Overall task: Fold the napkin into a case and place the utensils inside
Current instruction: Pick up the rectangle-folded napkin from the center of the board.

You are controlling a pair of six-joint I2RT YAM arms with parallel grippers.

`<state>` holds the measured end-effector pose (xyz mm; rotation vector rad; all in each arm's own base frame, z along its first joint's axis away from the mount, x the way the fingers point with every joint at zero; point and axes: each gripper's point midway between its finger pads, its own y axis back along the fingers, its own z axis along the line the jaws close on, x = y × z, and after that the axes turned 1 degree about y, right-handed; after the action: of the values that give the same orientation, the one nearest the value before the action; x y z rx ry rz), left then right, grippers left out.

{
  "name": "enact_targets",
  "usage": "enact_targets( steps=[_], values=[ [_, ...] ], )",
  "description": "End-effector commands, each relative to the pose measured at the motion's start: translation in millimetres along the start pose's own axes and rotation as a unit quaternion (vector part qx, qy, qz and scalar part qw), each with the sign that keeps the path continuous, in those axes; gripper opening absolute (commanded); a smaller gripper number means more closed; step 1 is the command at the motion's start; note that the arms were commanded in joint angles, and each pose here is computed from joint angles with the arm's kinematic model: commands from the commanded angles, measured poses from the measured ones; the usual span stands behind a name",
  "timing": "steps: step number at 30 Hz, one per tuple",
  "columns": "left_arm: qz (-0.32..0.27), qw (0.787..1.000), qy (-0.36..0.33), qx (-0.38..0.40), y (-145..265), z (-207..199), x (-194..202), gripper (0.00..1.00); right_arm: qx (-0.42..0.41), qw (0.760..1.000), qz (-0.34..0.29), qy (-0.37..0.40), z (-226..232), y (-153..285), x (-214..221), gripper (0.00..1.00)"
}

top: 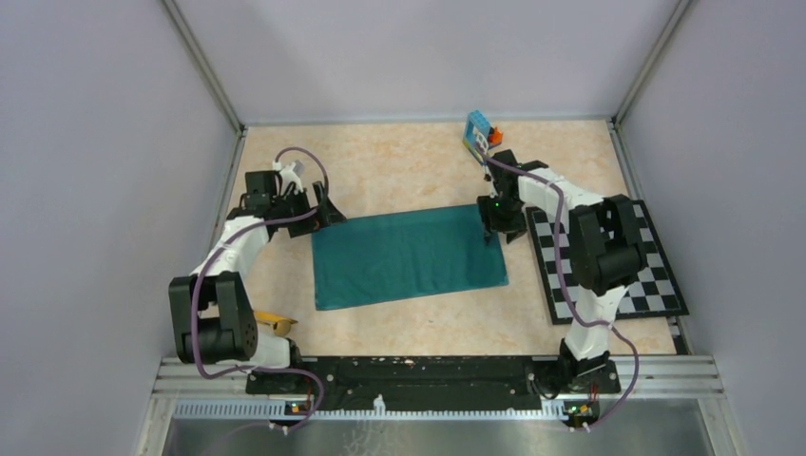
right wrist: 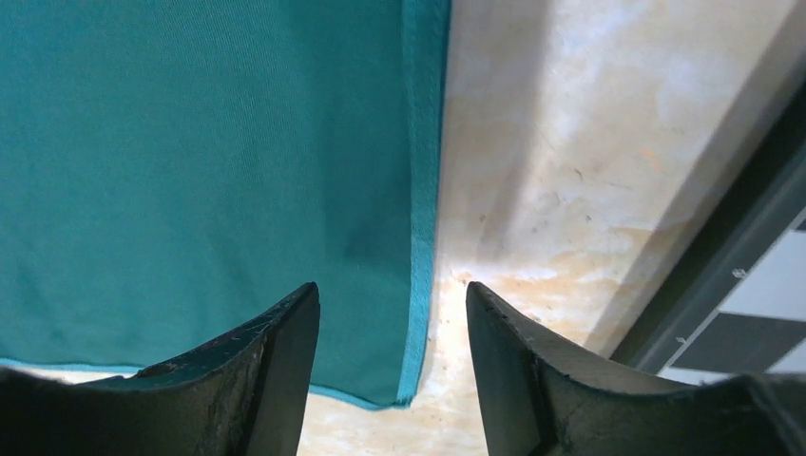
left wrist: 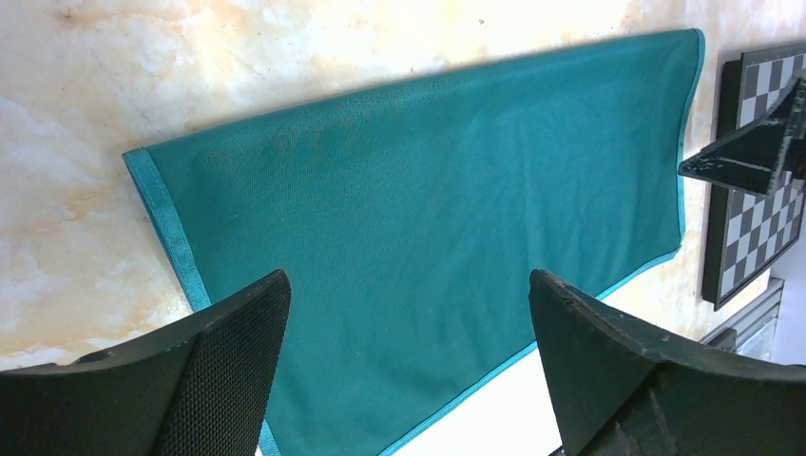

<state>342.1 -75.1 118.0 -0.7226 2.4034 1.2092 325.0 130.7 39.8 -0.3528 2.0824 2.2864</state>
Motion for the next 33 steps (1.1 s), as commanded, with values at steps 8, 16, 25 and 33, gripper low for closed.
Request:
enact_targets(
  steps=[8, 16, 25, 33],
  values=[
    [-0.029, 0.999, -0.035, 0.026, 11.1, -17.1, -8.1, 0.99, 0.038, 0.999, 0.012, 0.013, 0.3, -17.6, -14.5, 0.51],
    [-0.032, 0.998, -0.038, 0.025, 13.0, -18.4, -9.0, 0.99, 0.081, 0.996, 0.022, 0.012, -4.2, -47.9, 3.5, 0.47],
    [-0.033, 0.999, -0.040, 0.017, 14.5, -16.2, -8.4, 0.99, 0.083, 0.996, 0.027, 0.015, 1.5, -73.6, 14.7, 0.27],
    [-0.034, 0.999, -0.040, 0.013, 15.0, -14.9, -8.2, 0.99, 0.083, 0.996, -0.005, 0.034, -4.7, -58.2, 0.6, 0.00]
  ],
)
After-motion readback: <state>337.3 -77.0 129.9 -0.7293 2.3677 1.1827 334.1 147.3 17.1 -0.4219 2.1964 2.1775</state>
